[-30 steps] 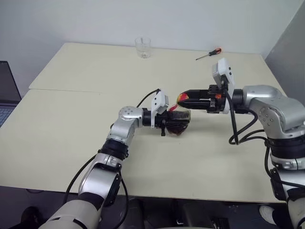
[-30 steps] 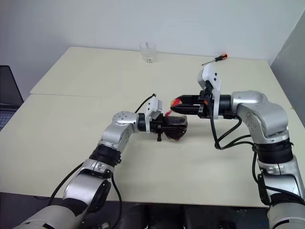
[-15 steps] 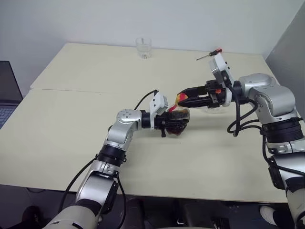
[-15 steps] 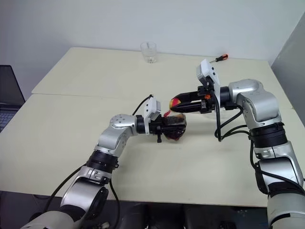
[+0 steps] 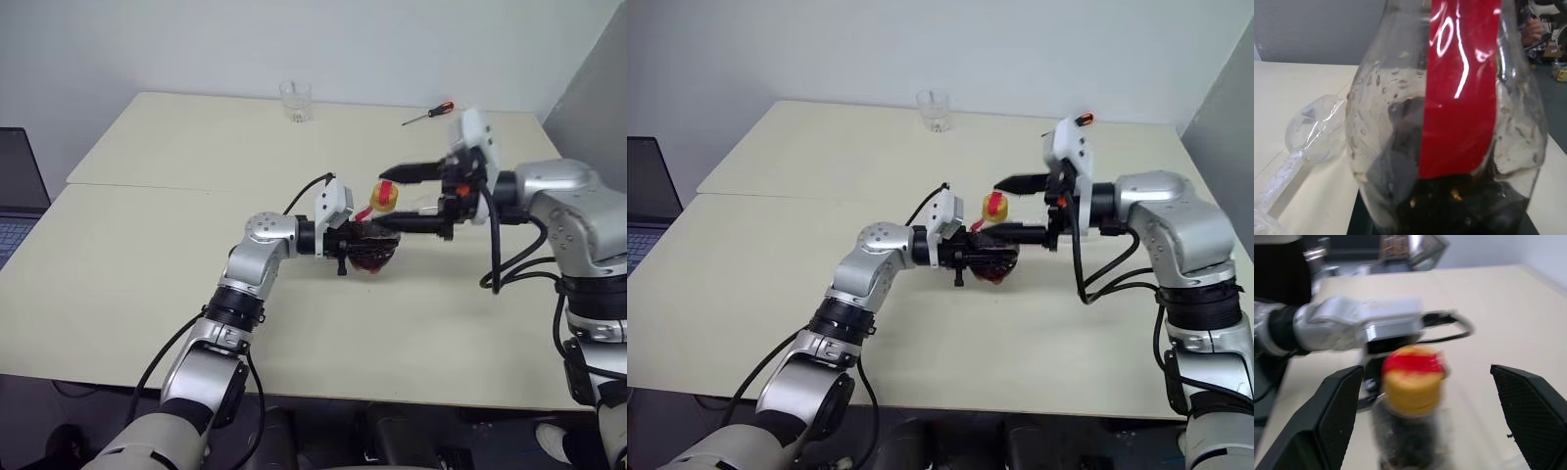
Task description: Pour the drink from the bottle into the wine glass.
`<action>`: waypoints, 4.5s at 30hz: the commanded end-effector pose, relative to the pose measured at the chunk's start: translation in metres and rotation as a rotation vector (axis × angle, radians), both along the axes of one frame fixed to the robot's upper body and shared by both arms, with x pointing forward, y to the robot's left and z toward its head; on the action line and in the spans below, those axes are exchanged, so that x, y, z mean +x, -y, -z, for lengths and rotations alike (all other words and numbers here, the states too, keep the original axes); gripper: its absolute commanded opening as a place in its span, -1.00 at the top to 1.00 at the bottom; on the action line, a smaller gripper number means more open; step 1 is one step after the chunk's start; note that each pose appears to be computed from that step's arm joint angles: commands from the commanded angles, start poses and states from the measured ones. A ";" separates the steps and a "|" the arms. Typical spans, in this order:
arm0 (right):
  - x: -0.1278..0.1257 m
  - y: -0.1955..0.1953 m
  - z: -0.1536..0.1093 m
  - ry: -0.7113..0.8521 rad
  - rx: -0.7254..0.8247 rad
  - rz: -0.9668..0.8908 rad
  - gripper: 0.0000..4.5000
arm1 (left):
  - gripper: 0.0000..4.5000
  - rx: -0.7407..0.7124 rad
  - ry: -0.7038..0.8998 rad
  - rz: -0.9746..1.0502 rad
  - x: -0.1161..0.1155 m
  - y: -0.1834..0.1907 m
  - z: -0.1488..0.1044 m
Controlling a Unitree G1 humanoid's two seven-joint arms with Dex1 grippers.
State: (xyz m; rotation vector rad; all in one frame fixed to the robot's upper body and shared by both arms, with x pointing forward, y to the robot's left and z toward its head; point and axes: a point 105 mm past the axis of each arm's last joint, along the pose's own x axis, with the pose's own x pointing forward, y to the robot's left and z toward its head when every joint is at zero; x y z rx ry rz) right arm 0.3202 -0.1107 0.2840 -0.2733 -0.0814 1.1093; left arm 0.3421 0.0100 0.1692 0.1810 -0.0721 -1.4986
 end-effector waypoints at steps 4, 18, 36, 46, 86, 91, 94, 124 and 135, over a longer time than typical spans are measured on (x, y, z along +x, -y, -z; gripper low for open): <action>-0.032 0.012 -0.007 0.019 0.161 0.201 -1.00 | 0.62 -0.027 0.044 0.039 -0.002 0.005 -0.013; -0.047 -0.005 0.015 -0.057 0.376 0.811 -1.00 | 0.62 -0.014 0.098 -0.042 0.025 0.018 -0.011; -0.046 -0.022 0.030 -0.184 0.454 0.888 -0.84 | 0.62 0.008 0.111 -0.010 0.028 0.025 -0.008; -0.042 -0.024 0.033 -0.218 0.446 0.859 0.63 | 0.62 0.004 0.112 -0.036 0.031 0.021 -0.008; -0.045 -0.034 0.025 -0.191 0.434 0.757 -1.00 | 0.62 0.002 0.113 -0.043 0.031 0.018 -0.007; -0.043 -0.034 0.029 -0.208 0.424 0.758 -1.00 | 0.62 0.002 0.112 -0.038 0.030 0.019 -0.007; -0.039 -0.033 0.031 -0.216 0.404 0.767 -1.00 | 0.62 0.002 0.112 -0.036 0.029 0.019 -0.007; -0.031 -0.034 0.035 -0.263 0.397 0.770 0.47 | 0.62 0.002 0.105 -0.053 0.029 0.015 -0.006; -0.037 -0.036 0.023 -0.132 0.248 0.524 0.47 | 0.62 -0.004 0.102 -0.048 0.028 0.017 -0.007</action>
